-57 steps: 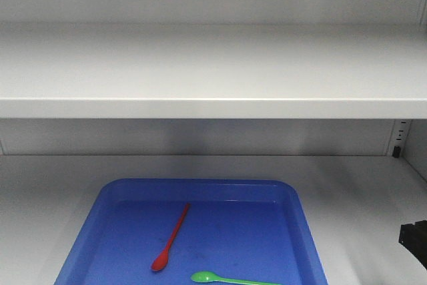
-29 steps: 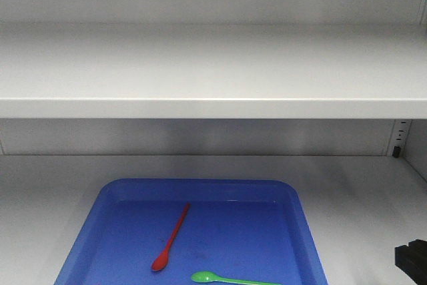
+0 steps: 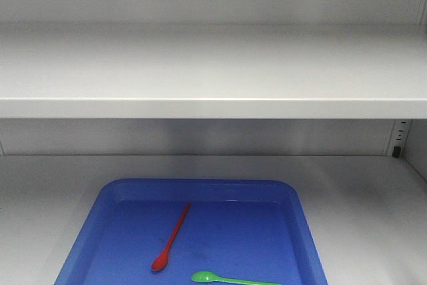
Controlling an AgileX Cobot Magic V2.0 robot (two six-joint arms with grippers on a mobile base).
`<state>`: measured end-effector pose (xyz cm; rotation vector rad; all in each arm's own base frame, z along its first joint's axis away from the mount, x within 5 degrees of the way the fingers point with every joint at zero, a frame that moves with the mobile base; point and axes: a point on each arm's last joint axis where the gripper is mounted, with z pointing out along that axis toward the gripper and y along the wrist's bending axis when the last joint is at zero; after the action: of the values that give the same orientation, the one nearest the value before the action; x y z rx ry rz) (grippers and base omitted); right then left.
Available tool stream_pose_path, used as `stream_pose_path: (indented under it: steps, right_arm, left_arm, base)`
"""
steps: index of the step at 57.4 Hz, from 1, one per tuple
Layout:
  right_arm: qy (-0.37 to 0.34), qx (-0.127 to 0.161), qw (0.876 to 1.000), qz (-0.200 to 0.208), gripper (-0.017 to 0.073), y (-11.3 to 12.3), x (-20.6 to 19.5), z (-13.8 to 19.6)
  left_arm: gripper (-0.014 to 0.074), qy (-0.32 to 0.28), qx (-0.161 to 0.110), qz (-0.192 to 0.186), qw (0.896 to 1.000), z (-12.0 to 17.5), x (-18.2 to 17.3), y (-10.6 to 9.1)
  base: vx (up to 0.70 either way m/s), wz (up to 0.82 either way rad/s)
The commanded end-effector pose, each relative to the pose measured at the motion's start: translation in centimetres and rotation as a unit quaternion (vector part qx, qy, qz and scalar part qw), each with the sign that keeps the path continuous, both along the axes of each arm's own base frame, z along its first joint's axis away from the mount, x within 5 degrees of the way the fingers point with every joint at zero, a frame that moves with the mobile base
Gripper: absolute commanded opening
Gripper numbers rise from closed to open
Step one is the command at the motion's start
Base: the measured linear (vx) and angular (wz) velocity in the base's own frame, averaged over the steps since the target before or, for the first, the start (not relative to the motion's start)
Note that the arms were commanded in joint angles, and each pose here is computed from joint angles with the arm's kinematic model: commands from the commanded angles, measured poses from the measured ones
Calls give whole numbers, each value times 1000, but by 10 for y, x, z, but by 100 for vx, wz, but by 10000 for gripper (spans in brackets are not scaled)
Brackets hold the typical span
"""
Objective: Sort red and green spoons into left cabinet
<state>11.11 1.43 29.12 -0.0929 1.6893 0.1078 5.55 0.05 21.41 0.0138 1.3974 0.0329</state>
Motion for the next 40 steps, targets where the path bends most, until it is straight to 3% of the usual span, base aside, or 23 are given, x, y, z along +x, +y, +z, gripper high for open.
stream_pose_path:
  steps: [1, 26, 40]
  right_arm:
    - [-74, -3, 997, -11, -3, -4, -15, 5]
    - [-120, 14, 993, -14, -3, -9, -57, -81]
    - [-111, 19, 994, -13, -3, -9, -56, -86]
  left_arm:
    - [-4, -44, -3, -1, 999, 3, -3, 0]
    - [-4, -44, -3, -1, 999, 3, -3, 0]
    - [-4, -44, -3, -1, 999, 3, -3, 0]
  base:
    - [0, 0]
    - [0, 0]
    - [0, 0]
